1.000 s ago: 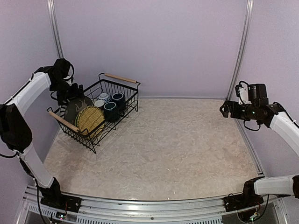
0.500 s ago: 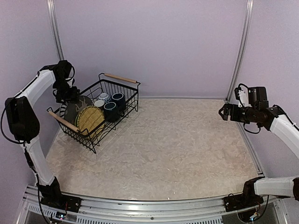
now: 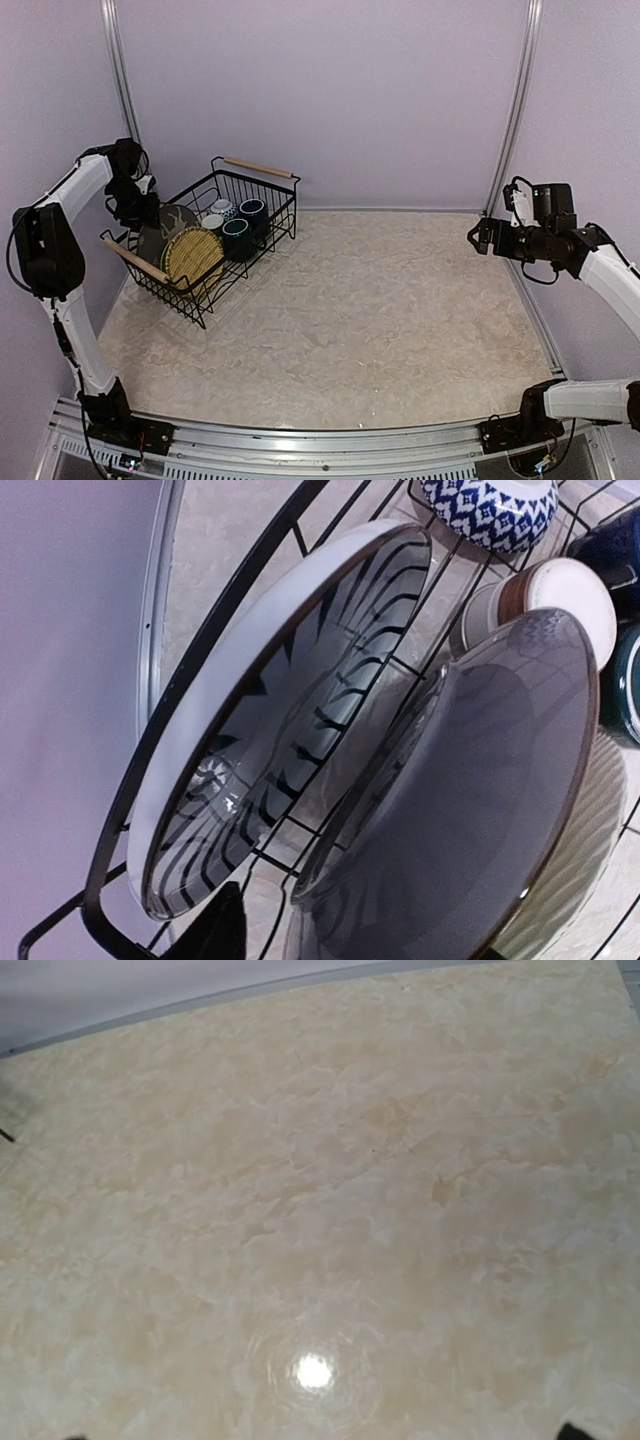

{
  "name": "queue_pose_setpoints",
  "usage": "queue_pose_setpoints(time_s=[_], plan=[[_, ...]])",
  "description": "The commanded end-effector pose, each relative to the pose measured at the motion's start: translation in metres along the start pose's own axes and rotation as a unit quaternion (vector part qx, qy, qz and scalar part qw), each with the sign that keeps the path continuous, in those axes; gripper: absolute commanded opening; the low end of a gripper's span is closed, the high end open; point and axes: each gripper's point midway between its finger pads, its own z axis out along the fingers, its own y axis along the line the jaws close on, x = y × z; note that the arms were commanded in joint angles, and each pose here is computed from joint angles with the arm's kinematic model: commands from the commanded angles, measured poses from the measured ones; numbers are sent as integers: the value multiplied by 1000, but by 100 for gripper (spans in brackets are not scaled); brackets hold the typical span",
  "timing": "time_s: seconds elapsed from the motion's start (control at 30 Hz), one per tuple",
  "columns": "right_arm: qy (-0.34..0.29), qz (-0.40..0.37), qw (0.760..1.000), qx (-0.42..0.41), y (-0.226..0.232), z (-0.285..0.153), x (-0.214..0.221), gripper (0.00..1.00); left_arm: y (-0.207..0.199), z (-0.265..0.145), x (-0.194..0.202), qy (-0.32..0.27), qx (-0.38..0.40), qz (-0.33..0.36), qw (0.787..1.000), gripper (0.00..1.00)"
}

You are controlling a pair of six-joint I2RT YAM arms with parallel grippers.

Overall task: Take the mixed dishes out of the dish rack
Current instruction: Grab the plate from the dish rack.

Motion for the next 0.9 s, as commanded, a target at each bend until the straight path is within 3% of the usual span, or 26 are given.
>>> queue_pose_setpoints(time_s=[0.0, 0.47, 0.87], plan=[[-23, 12, 1000, -12, 5, -9, -17, 100, -11, 0, -10, -29, 30, 16, 999, 47], [-22, 13, 999, -30, 11, -3, -19, 100, -18, 1, -19, -112, 70, 57, 990, 38], [-18, 17, 999, -35, 11, -1, -13, 100, -21, -3, -18, -133, 75, 86, 985, 18]])
